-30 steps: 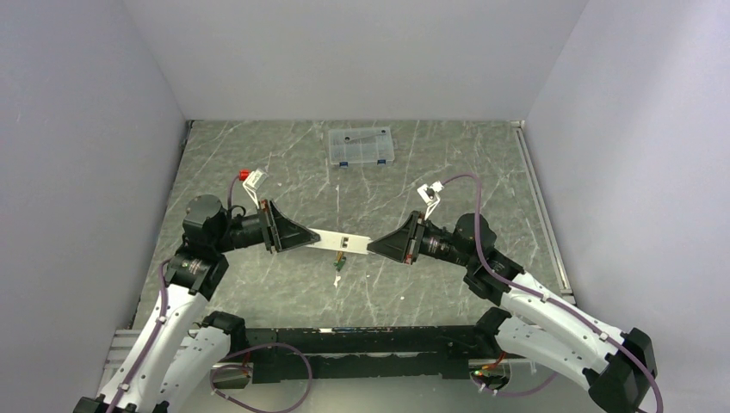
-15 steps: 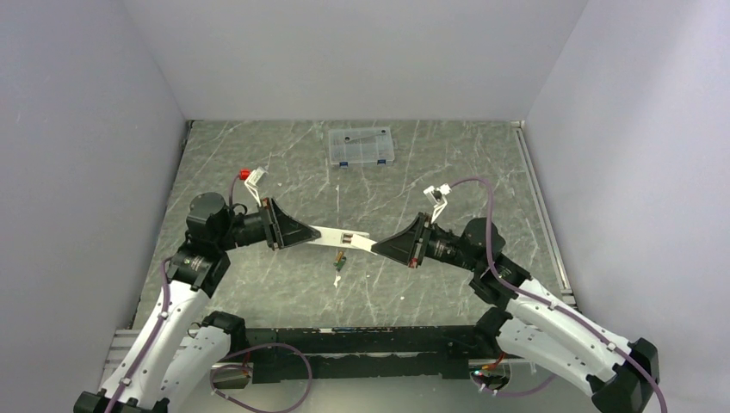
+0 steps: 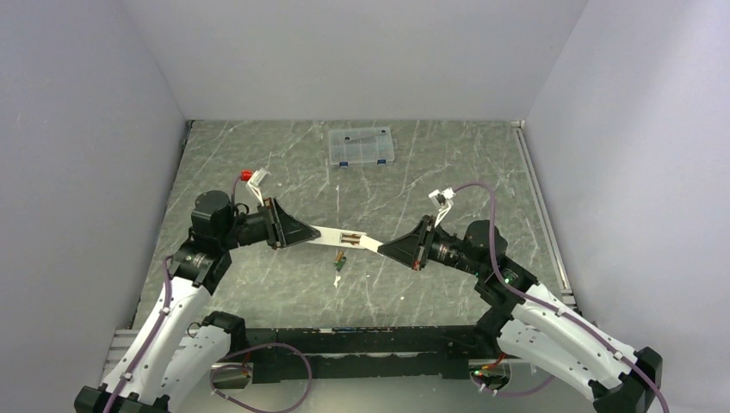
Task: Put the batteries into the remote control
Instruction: Remove the battery cover from the remote control, then place the battery cover at the center of the board.
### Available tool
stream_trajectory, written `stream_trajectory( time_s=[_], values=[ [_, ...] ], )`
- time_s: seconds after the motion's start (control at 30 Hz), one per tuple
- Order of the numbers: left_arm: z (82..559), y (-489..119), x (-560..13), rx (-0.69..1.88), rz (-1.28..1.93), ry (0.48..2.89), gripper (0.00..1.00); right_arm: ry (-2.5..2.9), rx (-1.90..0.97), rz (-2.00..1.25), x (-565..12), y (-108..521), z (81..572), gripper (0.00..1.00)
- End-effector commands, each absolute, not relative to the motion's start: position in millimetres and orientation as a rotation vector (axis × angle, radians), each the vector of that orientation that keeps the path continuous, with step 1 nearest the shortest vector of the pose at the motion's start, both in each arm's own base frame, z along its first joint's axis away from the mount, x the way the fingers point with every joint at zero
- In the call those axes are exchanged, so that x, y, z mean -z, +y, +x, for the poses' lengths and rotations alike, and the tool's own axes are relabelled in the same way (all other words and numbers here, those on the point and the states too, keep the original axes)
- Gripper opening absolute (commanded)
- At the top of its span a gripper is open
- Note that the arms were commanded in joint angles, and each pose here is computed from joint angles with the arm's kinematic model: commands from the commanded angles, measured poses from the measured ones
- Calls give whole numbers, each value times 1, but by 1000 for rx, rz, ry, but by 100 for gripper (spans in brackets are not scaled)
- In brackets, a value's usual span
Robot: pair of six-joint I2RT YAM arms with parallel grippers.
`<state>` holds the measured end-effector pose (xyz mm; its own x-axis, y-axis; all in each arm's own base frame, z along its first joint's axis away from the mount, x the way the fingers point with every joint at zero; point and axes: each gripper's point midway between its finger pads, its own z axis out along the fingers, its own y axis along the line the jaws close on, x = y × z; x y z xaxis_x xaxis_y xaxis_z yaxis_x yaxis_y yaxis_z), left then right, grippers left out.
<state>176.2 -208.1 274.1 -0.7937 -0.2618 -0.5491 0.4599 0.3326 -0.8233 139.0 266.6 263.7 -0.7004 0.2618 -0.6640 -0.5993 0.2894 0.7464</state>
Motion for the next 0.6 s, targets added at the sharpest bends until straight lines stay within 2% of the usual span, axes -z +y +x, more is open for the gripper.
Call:
stream_trajectory(
  time_s=[0.0, 0.33, 0.57],
  values=[
    [183, -204, -285, 1432, 206, 1953, 0, 1801, -1357, -301, -280, 256, 152, 0],
    [185, -203, -264, 1414, 187, 2039, 0, 1920, -933, -250, -256, 225, 199, 0],
    [181, -209, -249, 1486, 211, 2099, 0, 1983, -760, -238, -235, 214, 231, 0]
  ],
)
